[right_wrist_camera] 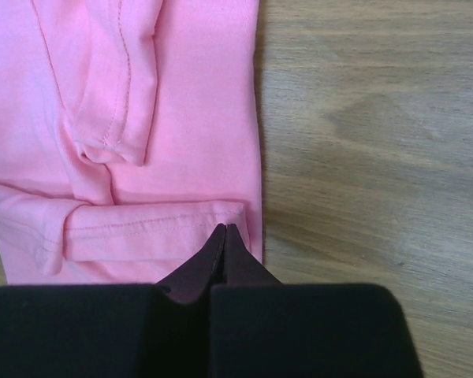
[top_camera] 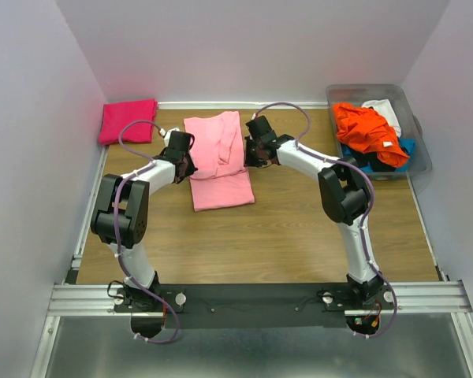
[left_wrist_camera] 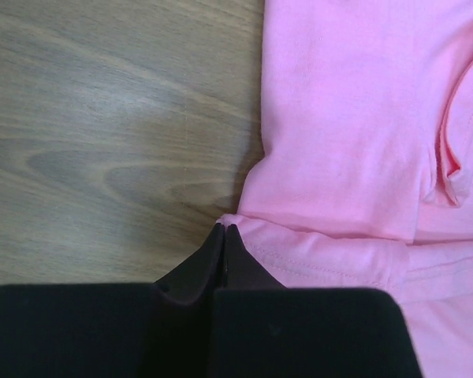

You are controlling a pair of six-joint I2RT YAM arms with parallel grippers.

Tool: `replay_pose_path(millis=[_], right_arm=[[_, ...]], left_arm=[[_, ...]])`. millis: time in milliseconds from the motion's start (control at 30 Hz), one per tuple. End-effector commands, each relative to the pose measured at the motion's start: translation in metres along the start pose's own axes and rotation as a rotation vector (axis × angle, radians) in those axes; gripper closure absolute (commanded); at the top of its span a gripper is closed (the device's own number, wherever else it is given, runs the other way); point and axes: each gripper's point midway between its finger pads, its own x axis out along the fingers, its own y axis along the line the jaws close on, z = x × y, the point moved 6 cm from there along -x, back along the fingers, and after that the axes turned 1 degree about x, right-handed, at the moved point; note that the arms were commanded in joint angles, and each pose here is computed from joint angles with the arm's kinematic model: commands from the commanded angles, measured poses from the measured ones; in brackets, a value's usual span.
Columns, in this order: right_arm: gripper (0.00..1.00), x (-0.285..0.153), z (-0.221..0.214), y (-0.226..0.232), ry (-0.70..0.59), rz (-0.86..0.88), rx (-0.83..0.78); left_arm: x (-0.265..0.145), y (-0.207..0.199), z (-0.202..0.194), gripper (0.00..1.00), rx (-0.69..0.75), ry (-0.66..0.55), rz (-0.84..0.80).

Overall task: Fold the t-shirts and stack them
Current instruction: Fold the tshirt

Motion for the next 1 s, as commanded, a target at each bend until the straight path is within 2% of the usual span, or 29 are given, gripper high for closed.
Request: replay_pose_path(millis=[0,500,967], right_arm=[[0.99,-0.005,0.010,-0.003,-0.052,-0.021,0.003],[0.99,-0.028,0.021,-0.009,-0.125,-0.078,-0.002],[0.99,-0.006,0.014,-0.017,-0.110,-0.115,-0.007]], left_arm=[[-0.007,-0.006,0.016,1.00,0.008,-0.038,-0.026],[-0.013,-0.014,0.028,1.00,0.001,-0.068,-0.052],[0.001,-0.015,0.029,1.00,0.010,-0.084,-0.037]])
